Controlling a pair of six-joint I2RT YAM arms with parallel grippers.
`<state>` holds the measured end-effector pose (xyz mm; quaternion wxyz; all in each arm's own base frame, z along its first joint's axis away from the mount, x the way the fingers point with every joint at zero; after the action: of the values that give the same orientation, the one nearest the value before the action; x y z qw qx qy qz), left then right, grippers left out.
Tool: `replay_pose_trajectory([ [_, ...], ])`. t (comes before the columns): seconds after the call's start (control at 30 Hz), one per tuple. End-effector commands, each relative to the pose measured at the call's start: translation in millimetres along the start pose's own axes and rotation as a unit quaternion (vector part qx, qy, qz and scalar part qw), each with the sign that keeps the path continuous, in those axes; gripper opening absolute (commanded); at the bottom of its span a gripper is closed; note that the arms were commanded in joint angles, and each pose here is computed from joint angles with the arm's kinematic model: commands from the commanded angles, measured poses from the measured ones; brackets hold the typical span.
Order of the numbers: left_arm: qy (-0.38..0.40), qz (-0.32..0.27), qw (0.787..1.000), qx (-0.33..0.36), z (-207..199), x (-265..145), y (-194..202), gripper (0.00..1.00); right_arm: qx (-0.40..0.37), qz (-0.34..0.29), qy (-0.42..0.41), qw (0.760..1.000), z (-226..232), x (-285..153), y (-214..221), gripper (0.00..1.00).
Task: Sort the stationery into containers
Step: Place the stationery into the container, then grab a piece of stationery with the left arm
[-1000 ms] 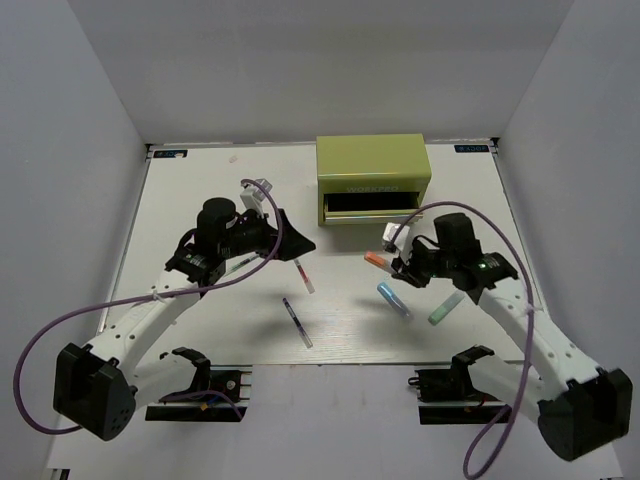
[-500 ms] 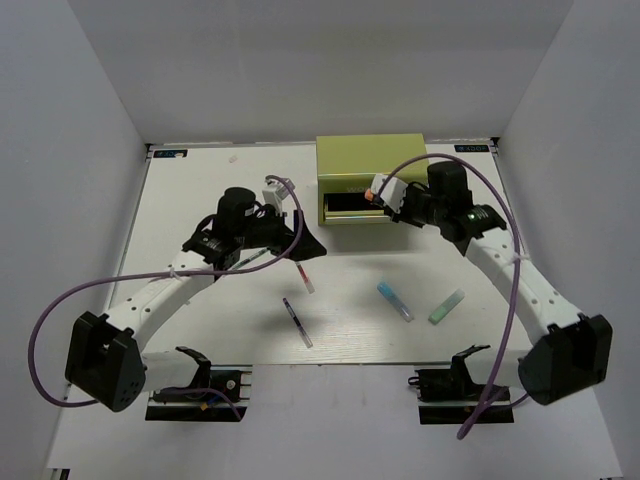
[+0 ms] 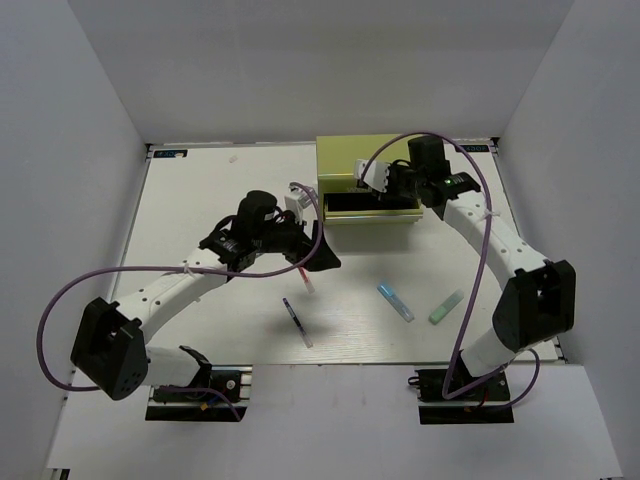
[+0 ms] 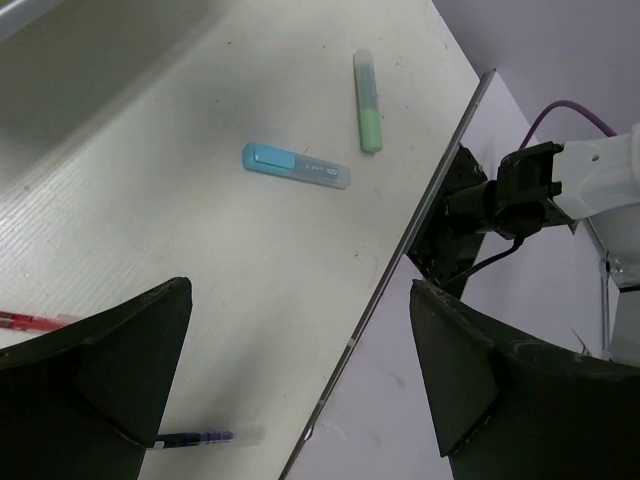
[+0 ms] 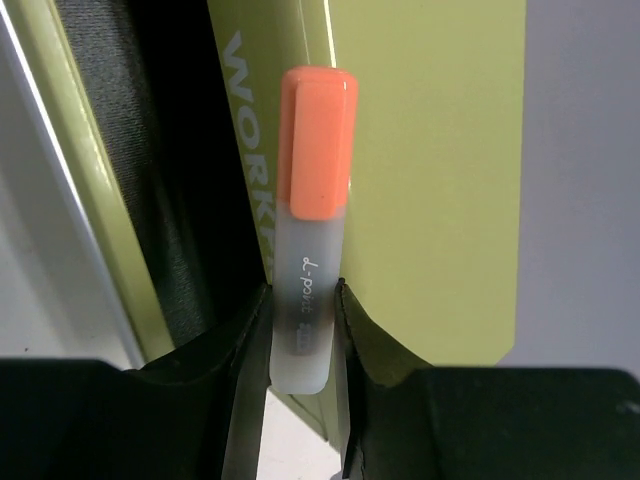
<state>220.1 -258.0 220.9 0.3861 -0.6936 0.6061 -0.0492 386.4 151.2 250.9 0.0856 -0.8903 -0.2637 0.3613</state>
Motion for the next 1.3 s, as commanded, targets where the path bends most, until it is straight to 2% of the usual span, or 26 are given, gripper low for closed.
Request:
replay_pose_trajectory([
  [0.0, 0.008, -0.022, 0.999, 0.044, -16, -1, -15, 1.0, -0.026, -0.007, -0.004, 1.0, -14, -5, -5, 0.0],
  [0.03, 0.013, -0.022, 0.999, 0.048, -21, -1, -16, 1.0, -0.026, -0.007, -0.003, 1.0, -14, -5, -5, 0.01],
  [0.07, 0.013, -0.022, 0.998, 0.053, -20, -1, -16, 1.0, -0.022, -0.004, -0.006, 1.0, -9, -3, -3, 0.09],
  [0.17, 0.015, -0.018, 0.998, 0.057, -24, 2, -13, 1.0, -0.015, -0.004, -0.009, 1.0, -7, 0, -2, 0.16],
  [0.23, 0.016, -0.021, 0.997, 0.066, -27, 3, -14, 1.0, -0.007, -0.003, -0.014, 1.0, -4, 0, -1, 0.18],
  [0.37, 0.025, -0.025, 0.996, 0.086, -39, 5, -20, 1.0, 0.004, -0.002, -0.02, 1.0, 1, -2, -1, 0.34],
  [0.43, 0.026, -0.018, 0.995, 0.095, -40, 8, -19, 1.0, 0.008, -0.004, -0.022, 1.0, 4, -2, -1, 0.38],
  [0.77, 0.025, 0.009, 0.996, 0.08, -45, 33, -11, 0.96, 0.019, -0.004, -0.026, 0.999, 12, -1, 0, 0.38],
  [0.93, 0.021, 0.002, 0.999, 0.047, -49, 44, -11, 0.73, 0.05, -0.013, -0.015, 0.999, 8, -12, -7, 0.38],
  [0.97, 0.012, -0.005, 1.0, 0.02, -49, 49, -11, 0.69, 0.069, -0.014, -0.005, 0.997, 5, -21, -9, 0.38],
  [1.0, 0.023, -0.011, 1.0, 0.008, -52, 54, -10, 0.64, 0.083, -0.015, 0.006, 0.996, 1, -27, -10, 0.35],
  [1.03, 0.025, -0.024, 0.999, -0.005, -55, 55, -15, 0.53, 0.101, -0.01, 0.014, 0.995, 0, -31, -9, 0.33],
  [1.07, 0.016, -0.025, 0.998, -0.046, -55, 63, -7, 0.44, 0.163, -0.005, 0.039, 0.986, -3, -41, -10, 0.3],
  [1.1, 0.006, -0.026, 0.997, -0.072, -49, 69, -3, 0.38, 0.189, 0.002, 0.044, 0.981, -1, -44, -9, 0.2],
  [1.13, 0.016, -0.039, 0.995, -0.085, -57, 72, -6, 0.24, 0.251, 0.012, 0.053, 0.966, 2, -51, -7, 0.14],
  [1.17, -0.009, -0.045, 0.99, -0.135, -53, 80, 1, 0.21, 0.272, 0.025, 0.062, 0.96, 3, -57, -4, 0.08],
  [1.2, -0.018, -0.046, 0.987, -0.154, -50, 87, 5, 0.21, 0.294, 0.042, 0.06, 0.953, 11, -60, 1, 0.0],
  [1.23, -0.034, -0.043, 0.983, -0.175, -47, 93, 11, 0.21, 0.325, 0.047, 0.062, 0.943, 16, -62, 1, 0.0],
  [1.27, -0.054, -0.048, 0.979, -0.19, -50, 101, 13, 0.26, 0.357, 0.07, 0.071, 0.929, 24, -63, 12, 0.0],
])
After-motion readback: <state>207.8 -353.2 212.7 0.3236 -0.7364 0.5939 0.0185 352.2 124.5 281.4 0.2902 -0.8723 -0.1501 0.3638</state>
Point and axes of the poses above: each gripper's point midway between its finger pads, its own x axis out along the fingers, its own z axis along the line the jaws close on, y = z × x, the point moved 5 cm from there along -x, back along the fingers, and after that the axes turned 10 degrees about -x, right-handed, at the moved point
